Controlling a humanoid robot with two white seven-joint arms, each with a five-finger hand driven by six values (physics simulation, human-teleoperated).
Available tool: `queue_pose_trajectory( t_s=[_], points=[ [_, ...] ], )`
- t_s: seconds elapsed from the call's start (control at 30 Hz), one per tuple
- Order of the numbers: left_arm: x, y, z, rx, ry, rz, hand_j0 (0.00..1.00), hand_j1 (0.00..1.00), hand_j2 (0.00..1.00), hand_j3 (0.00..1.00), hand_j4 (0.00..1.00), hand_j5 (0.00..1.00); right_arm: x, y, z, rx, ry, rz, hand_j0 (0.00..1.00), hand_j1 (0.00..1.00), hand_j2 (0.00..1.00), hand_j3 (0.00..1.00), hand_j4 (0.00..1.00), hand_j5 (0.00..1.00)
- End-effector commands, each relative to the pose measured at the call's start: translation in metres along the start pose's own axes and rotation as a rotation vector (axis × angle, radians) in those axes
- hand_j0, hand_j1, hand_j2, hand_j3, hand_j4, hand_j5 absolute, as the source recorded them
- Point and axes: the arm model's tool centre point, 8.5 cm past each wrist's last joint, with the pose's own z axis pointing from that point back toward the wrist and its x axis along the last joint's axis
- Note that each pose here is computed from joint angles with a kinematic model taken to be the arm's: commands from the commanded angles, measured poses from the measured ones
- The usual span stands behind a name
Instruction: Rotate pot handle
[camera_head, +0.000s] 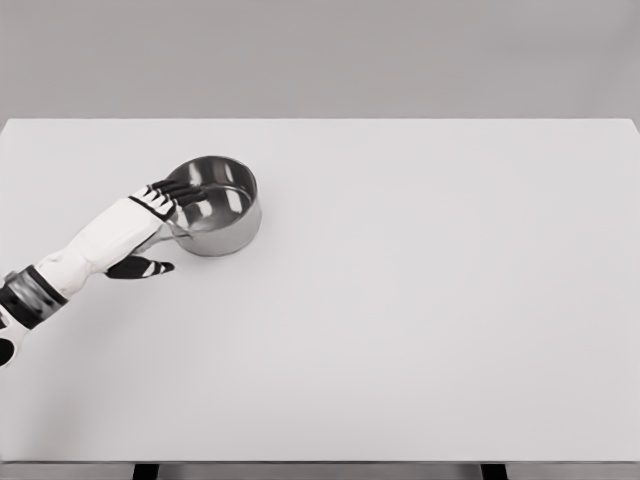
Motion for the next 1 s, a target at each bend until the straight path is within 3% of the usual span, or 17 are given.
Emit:
queue_pose_trajectory(
  t_s=[0.0,0.53,0.97],
  points=[
    [-0.006,-0.004,0.004,-0.008,0.021,0.013,1.0,1.0,1.0,1.0,1.0,1.0,0.0,0.0,0.0,0.0,-0.001,0.0,1.0,1.0,1.0,1.0,1.0,1.0],
    [-0.012,0.019,-0.002,0.014,0.014,-0.035,1.0,1.0,1.0,1.0,1.0,1.0,0.0,0.0,0.0,0.0,-0.001,0.0,1.0,1.0,1.0,1.0,1.0,1.0],
    [-0.04,0.043,0.012,0.038,0.095,-0.076,1.0,1.0,1.0,1.0,1.0,1.0,0.0,0.0,0.0,0.0,-0.001,0.0,1.0,1.0,1.0,1.0,1.0,1.0]
  ],
)
